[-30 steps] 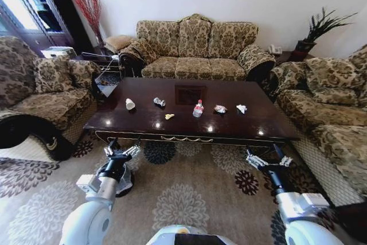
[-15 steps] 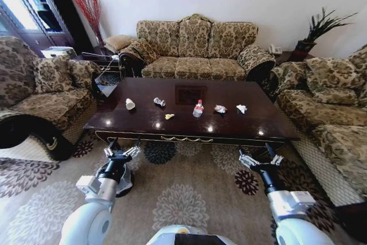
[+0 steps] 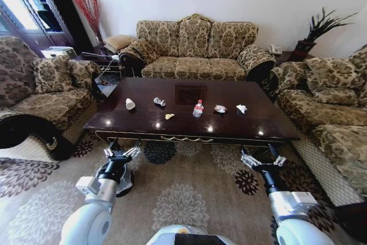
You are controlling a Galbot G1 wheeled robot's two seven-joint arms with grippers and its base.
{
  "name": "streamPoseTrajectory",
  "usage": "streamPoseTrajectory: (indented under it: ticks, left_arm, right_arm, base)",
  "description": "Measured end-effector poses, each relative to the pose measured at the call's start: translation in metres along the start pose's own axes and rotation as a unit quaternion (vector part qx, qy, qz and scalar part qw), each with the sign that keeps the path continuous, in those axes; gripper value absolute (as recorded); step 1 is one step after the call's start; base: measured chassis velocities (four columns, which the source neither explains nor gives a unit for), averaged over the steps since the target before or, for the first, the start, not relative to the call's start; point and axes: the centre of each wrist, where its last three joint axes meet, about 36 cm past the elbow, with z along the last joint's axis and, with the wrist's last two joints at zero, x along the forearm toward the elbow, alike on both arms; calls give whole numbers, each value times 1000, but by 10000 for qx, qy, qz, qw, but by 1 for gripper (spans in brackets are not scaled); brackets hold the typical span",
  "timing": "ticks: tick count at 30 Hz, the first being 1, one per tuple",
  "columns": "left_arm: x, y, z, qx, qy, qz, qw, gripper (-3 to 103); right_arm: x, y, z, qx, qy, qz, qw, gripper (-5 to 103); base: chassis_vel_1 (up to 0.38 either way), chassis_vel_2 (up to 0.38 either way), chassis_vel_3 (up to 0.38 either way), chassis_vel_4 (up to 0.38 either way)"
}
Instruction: Move to the front of the table and place the trash on the table into the trash bin.
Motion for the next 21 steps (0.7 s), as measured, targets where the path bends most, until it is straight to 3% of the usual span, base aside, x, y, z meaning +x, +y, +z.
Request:
streamPoseTrajectory:
  ticks: [21]
  left_arm:
    - [0,0,-1,8,-47,6,10000,100]
  right_arm:
    - [1,-2,1,-2,-27,42,10000,100]
  base:
    - [25,-25,-25,21]
